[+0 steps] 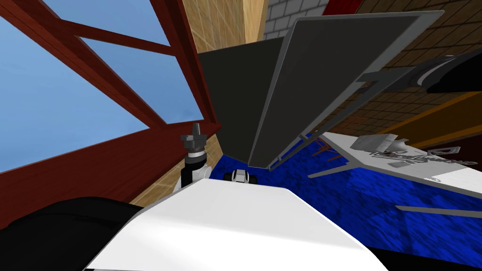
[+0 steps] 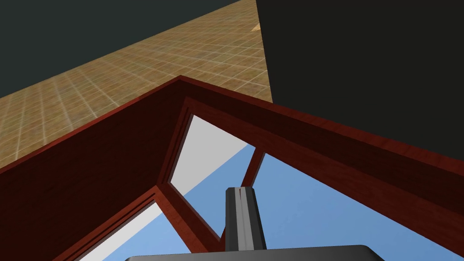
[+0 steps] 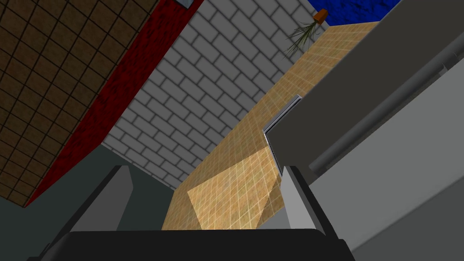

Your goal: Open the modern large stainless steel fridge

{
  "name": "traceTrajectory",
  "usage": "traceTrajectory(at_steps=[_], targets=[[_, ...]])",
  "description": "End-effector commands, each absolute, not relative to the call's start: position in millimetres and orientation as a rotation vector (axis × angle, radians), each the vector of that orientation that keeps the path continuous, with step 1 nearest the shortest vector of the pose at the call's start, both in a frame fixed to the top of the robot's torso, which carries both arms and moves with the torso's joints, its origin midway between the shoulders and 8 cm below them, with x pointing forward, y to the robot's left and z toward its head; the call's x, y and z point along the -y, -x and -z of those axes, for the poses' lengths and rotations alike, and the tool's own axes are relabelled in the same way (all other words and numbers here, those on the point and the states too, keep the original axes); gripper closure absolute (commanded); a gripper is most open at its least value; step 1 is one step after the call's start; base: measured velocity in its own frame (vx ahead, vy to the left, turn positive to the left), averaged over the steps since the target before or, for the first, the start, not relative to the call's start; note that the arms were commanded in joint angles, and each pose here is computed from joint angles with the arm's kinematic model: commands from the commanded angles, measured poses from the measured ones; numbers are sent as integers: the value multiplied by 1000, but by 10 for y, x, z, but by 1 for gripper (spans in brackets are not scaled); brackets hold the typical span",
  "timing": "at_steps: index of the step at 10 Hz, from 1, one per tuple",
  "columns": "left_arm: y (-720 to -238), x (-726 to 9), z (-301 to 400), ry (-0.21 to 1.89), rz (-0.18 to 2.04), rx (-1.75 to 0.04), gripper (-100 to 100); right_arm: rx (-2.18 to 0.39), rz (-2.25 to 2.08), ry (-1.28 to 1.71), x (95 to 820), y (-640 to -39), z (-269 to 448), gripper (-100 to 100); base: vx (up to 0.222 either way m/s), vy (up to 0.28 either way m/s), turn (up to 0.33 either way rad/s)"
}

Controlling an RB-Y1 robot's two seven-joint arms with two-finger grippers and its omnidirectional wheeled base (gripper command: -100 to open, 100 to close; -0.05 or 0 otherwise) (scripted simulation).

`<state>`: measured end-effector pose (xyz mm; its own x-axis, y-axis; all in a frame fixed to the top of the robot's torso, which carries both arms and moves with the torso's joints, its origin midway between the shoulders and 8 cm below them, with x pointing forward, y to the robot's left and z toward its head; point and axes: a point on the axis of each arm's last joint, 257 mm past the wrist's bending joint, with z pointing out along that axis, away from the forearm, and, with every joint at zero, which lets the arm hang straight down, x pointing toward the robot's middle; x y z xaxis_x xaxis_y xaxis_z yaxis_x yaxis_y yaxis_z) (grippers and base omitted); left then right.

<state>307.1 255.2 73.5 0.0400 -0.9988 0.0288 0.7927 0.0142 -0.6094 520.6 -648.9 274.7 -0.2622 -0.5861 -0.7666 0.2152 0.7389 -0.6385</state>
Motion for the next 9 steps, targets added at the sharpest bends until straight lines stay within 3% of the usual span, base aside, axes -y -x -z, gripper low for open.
traceTrajectory(at_steps=[1,7,8,9], targets=[[-3071,-2552,-735,542,1480,-479,0,-1664,765,315,6303,-5288,-2912,-100,33,-34,-66],[-3071,-2552,-735,542,1480,-479,0,-1654,737,345,5981,-5397,-3146,-100,24,-28,-77],[-3071,-2552,-735,542,1480,-479,0,-1655,735,345,5972,-5398,-3148,0,0,0,0],[-3071,-2552,-735,542,1480,-479,0,-1655,735,345,5973,-5398,-3148,0,0,0,0]])
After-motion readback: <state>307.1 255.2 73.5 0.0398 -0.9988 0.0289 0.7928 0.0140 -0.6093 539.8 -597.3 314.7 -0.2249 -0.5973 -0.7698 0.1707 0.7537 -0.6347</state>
